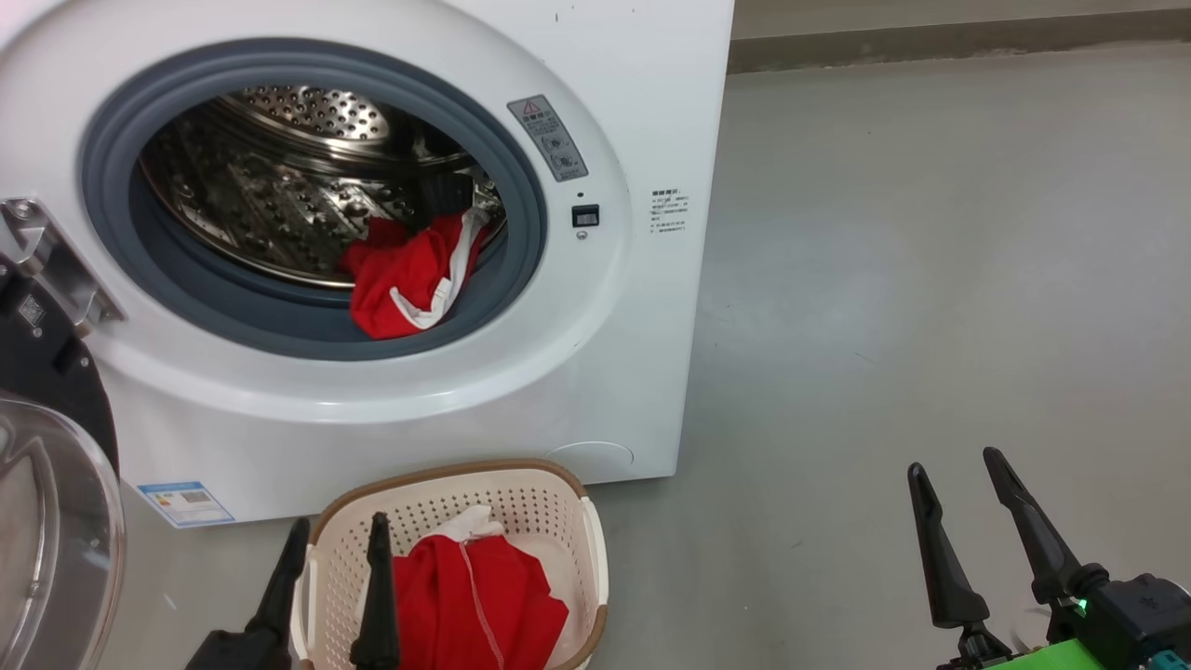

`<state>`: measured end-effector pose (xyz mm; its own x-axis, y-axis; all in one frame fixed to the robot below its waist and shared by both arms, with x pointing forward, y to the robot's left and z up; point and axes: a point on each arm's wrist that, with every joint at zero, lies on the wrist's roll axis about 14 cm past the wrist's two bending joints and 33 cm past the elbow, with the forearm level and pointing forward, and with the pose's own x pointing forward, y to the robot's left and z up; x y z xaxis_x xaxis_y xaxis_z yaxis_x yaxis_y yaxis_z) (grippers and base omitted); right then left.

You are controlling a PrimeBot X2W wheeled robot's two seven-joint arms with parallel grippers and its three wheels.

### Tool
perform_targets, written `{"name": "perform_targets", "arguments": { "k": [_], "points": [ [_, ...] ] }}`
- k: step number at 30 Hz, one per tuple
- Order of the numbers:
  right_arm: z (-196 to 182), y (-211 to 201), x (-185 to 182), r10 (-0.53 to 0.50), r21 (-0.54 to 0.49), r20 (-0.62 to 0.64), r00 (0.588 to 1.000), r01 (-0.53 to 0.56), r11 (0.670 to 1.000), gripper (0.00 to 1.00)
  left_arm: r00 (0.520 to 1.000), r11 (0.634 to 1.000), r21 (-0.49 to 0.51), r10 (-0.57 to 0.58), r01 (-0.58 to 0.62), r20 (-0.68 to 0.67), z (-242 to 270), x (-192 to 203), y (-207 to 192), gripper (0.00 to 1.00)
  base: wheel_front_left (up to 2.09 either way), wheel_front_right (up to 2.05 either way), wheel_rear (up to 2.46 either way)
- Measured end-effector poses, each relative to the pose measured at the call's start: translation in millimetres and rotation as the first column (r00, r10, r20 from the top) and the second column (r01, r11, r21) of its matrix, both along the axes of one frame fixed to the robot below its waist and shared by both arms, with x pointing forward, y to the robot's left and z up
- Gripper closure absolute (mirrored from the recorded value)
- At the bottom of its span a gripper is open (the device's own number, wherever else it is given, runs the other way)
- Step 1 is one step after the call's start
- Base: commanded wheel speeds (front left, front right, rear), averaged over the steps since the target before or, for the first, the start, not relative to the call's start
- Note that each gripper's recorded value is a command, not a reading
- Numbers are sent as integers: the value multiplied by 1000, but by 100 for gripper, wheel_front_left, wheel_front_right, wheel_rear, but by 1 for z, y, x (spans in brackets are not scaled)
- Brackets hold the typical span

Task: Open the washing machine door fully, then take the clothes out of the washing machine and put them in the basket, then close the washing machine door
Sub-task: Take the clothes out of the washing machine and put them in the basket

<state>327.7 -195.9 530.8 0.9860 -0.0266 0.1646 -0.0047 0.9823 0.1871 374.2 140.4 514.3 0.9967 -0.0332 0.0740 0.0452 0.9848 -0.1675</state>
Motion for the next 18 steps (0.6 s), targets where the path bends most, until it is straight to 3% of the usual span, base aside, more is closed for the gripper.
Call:
{"name": "perform_targets", "arguments": {
  "k": [11,18],
  "points": [
    [-8,0,3,1,1,-27,1000,-1,1000,0,999,1000,0,-5,5,-51,-16,5,-4,0,0,0,0],
    [-19,3,12,9,1,-63,998,-9,1000,0,999,1000,-14,-12,12,-35,-12,36,-10,0,0,0,0]
  ]
}}
